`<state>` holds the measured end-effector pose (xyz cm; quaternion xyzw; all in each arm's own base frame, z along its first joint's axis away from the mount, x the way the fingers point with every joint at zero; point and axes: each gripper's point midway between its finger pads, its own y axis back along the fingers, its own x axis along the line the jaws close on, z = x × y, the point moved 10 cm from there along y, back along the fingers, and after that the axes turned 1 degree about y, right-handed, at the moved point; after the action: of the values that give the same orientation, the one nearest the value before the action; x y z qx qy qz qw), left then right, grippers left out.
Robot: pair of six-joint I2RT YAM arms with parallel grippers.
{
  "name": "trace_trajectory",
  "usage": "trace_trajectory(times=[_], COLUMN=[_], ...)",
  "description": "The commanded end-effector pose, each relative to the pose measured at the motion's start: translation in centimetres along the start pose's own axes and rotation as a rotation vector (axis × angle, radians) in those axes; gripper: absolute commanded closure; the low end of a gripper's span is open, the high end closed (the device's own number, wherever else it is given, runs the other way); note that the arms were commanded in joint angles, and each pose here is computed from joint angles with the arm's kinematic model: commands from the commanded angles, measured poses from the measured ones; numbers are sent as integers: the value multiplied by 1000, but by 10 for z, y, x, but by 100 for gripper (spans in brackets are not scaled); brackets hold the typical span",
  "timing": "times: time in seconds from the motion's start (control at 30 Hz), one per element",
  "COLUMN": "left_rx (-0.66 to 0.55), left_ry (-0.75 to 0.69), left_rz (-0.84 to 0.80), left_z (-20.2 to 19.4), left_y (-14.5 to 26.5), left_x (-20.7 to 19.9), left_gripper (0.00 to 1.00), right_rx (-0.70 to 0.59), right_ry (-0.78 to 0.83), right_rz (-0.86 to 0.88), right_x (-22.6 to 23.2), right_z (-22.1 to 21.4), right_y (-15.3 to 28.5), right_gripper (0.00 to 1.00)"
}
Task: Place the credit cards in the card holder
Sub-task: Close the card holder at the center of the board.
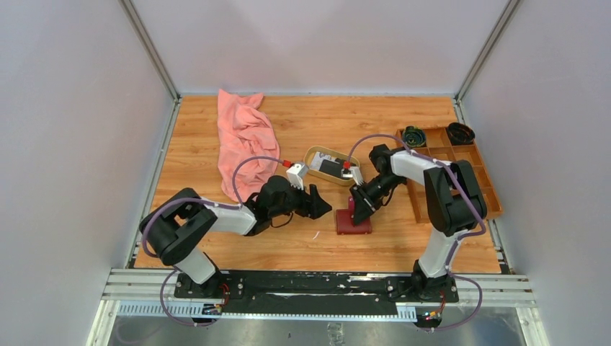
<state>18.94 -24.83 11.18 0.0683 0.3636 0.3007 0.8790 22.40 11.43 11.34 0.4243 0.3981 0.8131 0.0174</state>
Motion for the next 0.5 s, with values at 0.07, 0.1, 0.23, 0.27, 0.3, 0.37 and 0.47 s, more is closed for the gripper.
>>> trace_trajectory(times=[0.07,0.1,0.23,0.27,0.3,0.37,0.47], left_rx=[-42,-36,-9,-3,4,15,31], left_ry=[25,28,44,51,57,68,93], left_rz=[-83,-88,-101,-103,-105,-118,-129], left_z=[6,6,5,5,5,6,7], left_y=[-16,-18,-31,-35,-39,-46,-57], left_x=[-4,-3,-2,-1,-1,-1,-1], left_gripper=[28,28,30,30,31,34,36], right_rx=[-98,-124,-158,-153,-144,-114,-78], right_ry=[225,216,92,58,26,-26,-73], right_rz=[-50,-96,-276,-274,-265,-254,-204], right_x=[29,30,12,8,4,-5,-16], right_z=[9,7,-6,-9,-11,-13,-13], right_y=[36,44,58,57,55,50,42], right_gripper=[68,62,43,43,42,43,43])
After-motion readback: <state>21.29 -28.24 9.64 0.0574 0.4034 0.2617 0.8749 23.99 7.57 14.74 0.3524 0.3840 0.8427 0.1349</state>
